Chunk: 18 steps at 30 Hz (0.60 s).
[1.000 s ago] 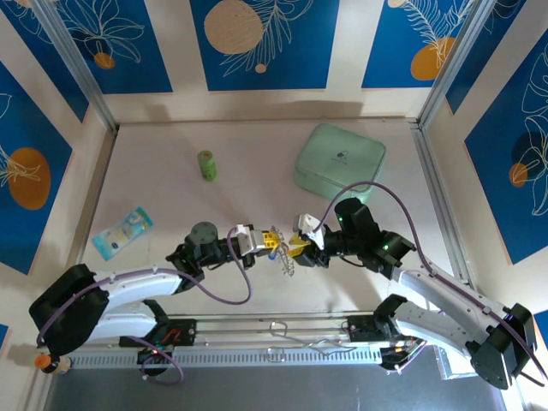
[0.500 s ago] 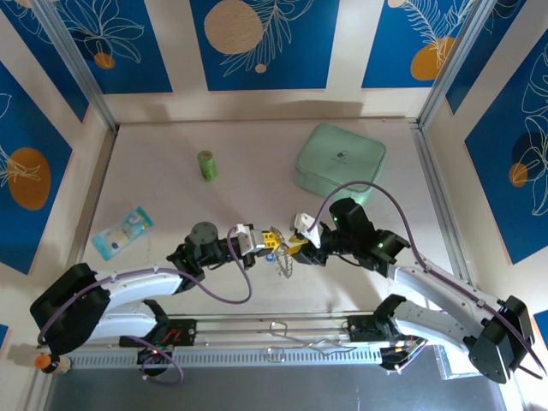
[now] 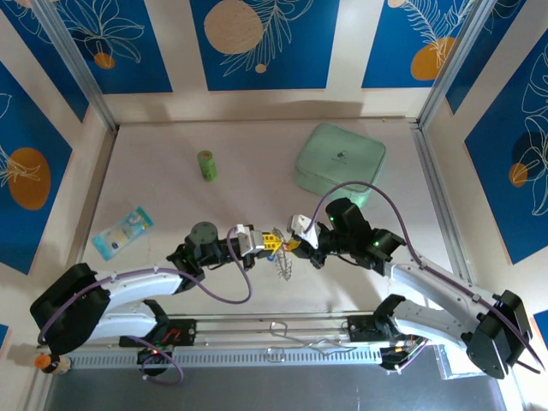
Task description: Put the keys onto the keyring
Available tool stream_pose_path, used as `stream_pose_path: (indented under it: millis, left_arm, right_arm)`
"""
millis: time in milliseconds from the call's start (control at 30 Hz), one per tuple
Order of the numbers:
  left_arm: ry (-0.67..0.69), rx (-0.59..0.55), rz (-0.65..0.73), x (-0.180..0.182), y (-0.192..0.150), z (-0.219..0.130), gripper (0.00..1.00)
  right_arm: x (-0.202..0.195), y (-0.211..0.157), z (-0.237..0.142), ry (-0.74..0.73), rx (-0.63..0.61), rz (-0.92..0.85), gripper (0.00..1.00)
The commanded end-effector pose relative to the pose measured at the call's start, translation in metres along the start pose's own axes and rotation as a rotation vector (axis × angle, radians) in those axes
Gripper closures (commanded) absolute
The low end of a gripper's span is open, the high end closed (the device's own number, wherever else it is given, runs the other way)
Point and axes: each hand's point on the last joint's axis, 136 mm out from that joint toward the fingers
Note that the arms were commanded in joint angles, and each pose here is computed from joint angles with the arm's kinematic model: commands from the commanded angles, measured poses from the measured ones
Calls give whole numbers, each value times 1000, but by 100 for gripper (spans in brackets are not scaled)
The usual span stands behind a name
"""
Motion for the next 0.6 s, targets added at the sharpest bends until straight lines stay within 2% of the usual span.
stream_pose_path:
  millis: [0, 133, 233, 400, 567]
  left_arm:
    - [-41, -113, 43, -5, 31, 1, 100]
    - [-62, -133, 45, -8, 36, 0, 100]
    - [-61, -125, 50, -9, 34, 0, 100]
    - [-54, -96, 60, -8, 27, -1, 100]
    - [-55, -92, 58, -9, 26, -1, 100]
  right_arm:
    - [0, 1, 3, 13, 24, -6, 99]
    - [7, -1, 7, 53, 41, 6, 99]
    - [7, 2, 3, 40, 22, -2, 96]
    - [4, 7, -13, 1, -11, -17, 78]
    - [12, 15, -27, 13, -53, -43, 74]
Point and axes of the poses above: each hand's point on the last joint's axis, 136 mm out from that joint toward the fingers, its own z axis out along the fingers, its own x axis along the line the jaws close on, y = z × x, and after that the axes turned 2 degrees about z, right-handed
